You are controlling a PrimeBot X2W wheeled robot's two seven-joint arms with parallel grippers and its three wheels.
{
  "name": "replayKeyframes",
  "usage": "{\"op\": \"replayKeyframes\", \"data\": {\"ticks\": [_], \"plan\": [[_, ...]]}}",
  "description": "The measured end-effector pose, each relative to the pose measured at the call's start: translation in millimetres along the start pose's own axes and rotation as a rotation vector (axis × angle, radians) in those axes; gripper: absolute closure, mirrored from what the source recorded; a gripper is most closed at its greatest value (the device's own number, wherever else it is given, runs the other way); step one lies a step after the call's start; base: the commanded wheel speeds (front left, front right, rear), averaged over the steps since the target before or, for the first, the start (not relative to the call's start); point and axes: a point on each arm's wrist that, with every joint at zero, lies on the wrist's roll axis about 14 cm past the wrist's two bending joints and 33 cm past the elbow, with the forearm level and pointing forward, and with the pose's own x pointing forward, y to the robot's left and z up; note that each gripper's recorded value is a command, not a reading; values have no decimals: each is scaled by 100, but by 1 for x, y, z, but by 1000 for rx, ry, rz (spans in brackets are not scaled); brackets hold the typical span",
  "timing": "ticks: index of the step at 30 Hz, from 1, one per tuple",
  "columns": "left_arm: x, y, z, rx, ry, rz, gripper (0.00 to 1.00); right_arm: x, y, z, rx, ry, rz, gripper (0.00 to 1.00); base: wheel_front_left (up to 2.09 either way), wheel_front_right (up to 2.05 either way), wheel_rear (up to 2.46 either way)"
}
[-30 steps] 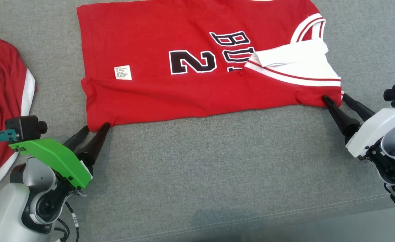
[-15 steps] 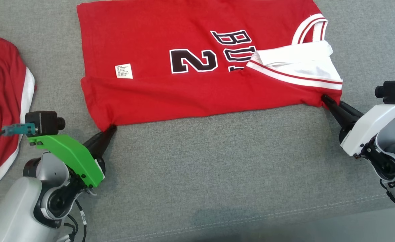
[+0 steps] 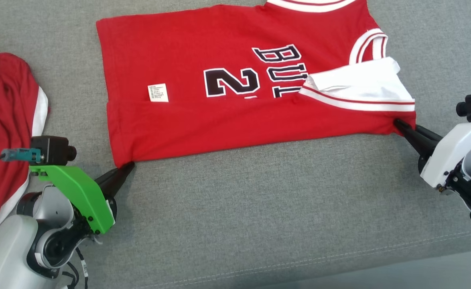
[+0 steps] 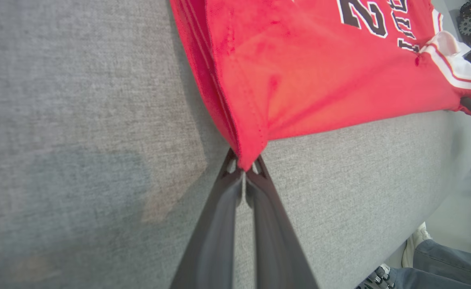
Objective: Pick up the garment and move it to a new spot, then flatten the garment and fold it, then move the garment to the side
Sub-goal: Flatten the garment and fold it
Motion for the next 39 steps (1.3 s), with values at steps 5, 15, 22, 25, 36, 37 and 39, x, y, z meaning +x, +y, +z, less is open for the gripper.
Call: {"op": "replayKeyframes", "data": {"ticks": [5, 15, 22, 25, 36, 37, 39], "plan": [[-12, 0, -6, 7, 20, -3, 100, -10, -6, -11, 15, 38, -16, 100, 0, 0, 0], [-47, -6, -51, -84, 77, -1, 100, -44, -9, -57, 98, 151, -30, 100, 0, 0, 0], [-62, -7, -60, -108, 69, 7, 100, -56, -12, -70, 121, 200, -43, 100, 0, 0, 0], [-63, -8, -61, -123, 68, 12, 87, -56, -12, -70, 117, 214, -43, 96, 0, 0, 0], [-64, 8, -67, -103, 133, 55, 0, -53, -11, -60, 65, 276, -26, 0, 0, 0, 0], [-66, 12, -65, -82, 141, 64, 0, -54, -17, -54, 41, 274, -37, 0, 0, 0, 0], [-70, 23, -61, -31, 166, 98, 0, -51, -26, -29, -30, 233, -60, 0, 0, 0, 0]]}}
